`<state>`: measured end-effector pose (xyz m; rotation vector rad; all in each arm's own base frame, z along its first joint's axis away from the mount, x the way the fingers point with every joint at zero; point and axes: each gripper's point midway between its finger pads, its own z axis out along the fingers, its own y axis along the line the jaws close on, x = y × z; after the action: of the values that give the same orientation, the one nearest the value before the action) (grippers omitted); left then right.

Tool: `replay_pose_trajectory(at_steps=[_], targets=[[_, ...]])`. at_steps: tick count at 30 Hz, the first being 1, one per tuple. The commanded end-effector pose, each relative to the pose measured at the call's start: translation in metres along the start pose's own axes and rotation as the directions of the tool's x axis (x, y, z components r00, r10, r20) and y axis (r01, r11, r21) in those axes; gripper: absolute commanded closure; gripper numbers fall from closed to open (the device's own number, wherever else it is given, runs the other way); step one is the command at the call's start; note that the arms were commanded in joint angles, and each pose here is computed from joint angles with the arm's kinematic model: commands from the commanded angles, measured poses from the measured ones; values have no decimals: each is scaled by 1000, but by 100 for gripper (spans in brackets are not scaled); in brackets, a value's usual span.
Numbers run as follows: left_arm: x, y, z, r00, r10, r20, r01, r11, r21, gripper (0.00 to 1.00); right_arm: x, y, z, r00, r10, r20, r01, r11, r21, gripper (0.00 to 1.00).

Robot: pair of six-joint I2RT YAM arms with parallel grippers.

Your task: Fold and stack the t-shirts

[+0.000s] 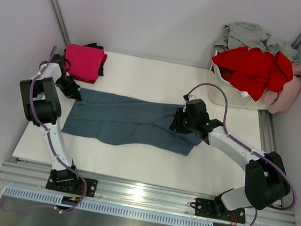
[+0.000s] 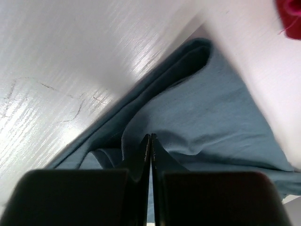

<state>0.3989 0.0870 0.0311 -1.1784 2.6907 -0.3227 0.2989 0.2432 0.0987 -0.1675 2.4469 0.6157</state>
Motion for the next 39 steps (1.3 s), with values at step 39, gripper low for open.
replay_pose_trajectory(at_steps=[39], targets=[[-27,-12,-12,999,45,30,-41,993,-115,69,-11,10,-10,997,-50,56,53,998,-44,67]])
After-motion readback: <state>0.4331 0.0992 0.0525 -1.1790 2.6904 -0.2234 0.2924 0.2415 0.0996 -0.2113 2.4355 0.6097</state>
